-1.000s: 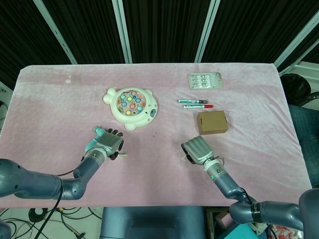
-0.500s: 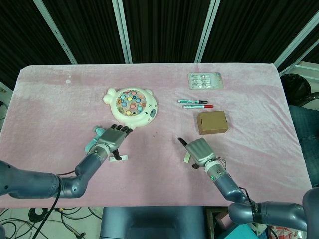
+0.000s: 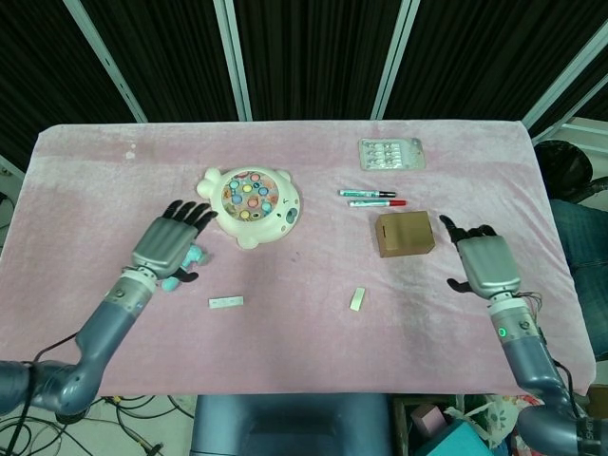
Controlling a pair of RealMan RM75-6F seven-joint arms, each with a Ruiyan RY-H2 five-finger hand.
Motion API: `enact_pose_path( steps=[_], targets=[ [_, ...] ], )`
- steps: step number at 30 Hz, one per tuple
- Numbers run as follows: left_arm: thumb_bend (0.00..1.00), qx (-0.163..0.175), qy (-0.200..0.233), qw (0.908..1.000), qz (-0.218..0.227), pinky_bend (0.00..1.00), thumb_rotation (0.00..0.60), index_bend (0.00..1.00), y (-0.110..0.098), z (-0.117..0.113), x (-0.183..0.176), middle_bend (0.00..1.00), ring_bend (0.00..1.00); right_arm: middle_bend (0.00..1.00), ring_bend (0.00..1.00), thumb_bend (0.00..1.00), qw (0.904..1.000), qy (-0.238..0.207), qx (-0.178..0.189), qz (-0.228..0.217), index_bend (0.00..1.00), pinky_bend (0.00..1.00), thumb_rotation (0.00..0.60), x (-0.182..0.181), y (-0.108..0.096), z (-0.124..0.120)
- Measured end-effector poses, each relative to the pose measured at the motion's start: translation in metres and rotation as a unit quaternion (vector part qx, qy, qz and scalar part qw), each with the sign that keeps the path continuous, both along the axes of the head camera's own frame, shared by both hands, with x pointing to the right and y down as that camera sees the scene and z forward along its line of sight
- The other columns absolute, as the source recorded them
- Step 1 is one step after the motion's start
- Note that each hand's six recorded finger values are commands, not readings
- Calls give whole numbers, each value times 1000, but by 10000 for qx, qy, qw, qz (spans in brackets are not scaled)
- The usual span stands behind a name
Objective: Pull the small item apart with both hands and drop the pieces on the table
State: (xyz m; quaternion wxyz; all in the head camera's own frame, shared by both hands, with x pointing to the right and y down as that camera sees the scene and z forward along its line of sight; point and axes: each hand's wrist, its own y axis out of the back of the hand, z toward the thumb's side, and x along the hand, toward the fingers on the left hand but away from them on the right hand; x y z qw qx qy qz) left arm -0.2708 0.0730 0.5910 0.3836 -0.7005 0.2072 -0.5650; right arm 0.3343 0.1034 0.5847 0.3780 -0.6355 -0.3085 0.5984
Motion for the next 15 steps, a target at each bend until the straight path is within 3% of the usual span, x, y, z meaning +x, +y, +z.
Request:
enact_pose_path(
  steps=[4, 8, 15],
  targets=[
    [142, 508, -18, 9984, -259, 0, 600, 86, 20, -23, -38, 42, 0, 240, 261, 103, 9975, -251, 567, 344, 73, 183, 600, 40, 17, -16],
    [141, 887, 74, 9948, -506, 0, 600, 88, 51, -41, -76, 41, 0, 222, 236, 97, 9924, 22, 1136, 464, 73, 175, 600, 93, 54, -33],
    [142, 659, 31, 9919, -1082, 0, 600, 101, 121, -46, -142, 40, 0, 190, 224, 97, 9900, -41, 1225, 697, 65, 173, 600, 119, 122, -41]
  ],
)
